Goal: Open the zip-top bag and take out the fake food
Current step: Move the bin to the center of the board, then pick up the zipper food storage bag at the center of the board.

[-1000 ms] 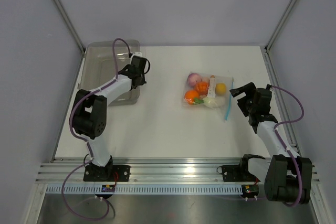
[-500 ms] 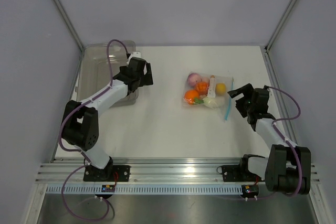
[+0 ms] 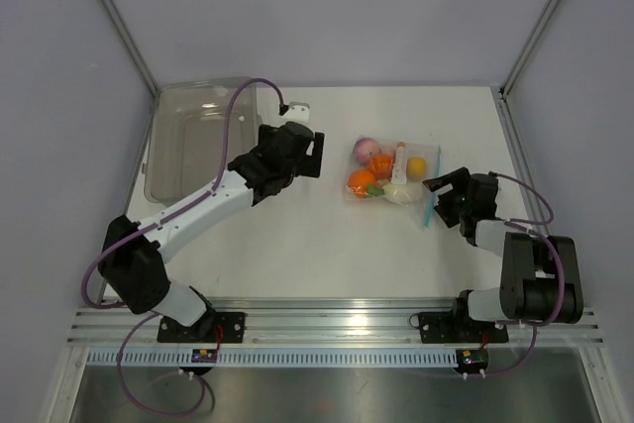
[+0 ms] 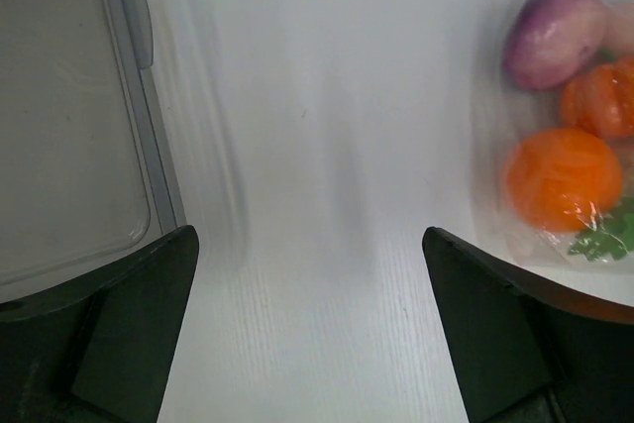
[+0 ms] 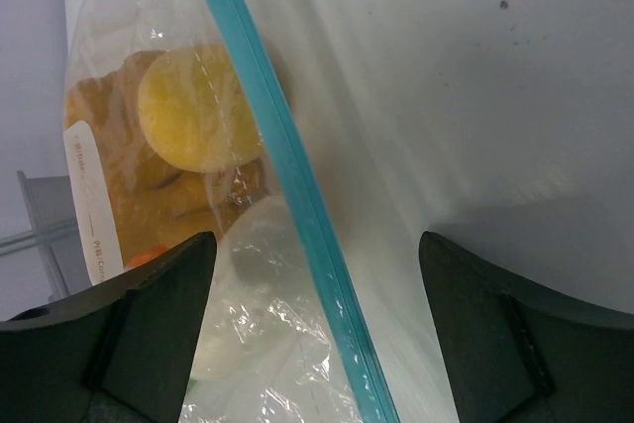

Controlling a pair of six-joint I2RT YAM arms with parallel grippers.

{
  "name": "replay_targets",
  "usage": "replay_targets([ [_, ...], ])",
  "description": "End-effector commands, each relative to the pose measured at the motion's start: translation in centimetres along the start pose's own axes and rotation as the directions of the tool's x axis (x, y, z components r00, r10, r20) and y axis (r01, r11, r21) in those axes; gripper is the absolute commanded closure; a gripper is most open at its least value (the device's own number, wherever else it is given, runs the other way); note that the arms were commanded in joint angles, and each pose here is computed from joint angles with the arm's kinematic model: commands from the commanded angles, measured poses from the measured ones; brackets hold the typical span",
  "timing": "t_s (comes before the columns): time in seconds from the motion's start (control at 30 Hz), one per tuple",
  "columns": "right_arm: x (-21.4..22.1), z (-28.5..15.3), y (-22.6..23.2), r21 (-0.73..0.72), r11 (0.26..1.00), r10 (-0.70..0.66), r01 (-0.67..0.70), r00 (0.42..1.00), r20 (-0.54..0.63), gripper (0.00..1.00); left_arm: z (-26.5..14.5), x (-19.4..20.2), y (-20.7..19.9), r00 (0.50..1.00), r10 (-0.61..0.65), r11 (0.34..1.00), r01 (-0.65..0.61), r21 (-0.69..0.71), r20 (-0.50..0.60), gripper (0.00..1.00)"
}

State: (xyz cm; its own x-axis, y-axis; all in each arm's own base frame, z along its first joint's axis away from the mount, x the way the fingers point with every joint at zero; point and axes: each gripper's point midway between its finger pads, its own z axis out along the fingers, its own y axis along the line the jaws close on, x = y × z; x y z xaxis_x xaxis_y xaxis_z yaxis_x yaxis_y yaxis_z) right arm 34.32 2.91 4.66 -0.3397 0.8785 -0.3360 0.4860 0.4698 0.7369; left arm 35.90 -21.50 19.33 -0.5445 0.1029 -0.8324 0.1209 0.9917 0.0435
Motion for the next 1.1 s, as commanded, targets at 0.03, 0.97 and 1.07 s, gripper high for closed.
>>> replay_targets([
  [0.03, -0.4, 0.5, 3.2, -0.157, 0.987, 0.028, -0.028, 1.000, -0.006, 0.12, -3.7, -3.1, 0.3, 0.995, -0.036, 0.999, 0.033, 0.039, 0.092, 0.01],
  [0.97, -0.6, -5.8, 8.5, -0.323, 0.944, -0.044, 0.067, 0.996, 0.078, 1.00, -11.4, 0.8, -13.0, 0.895, 0.215, 0.853, -0.367, 0.371, 0.391, 0.01],
  [1.07, 0.6, -6.2, 9.6, -0.306, 0.947, -0.070, 0.094, 0.994, 0.088, 1.00, -12.1, 1.1, -13.9, 0.889, 0.210, 0.837, -0.379, 0.396, 0.406, 0.01],
])
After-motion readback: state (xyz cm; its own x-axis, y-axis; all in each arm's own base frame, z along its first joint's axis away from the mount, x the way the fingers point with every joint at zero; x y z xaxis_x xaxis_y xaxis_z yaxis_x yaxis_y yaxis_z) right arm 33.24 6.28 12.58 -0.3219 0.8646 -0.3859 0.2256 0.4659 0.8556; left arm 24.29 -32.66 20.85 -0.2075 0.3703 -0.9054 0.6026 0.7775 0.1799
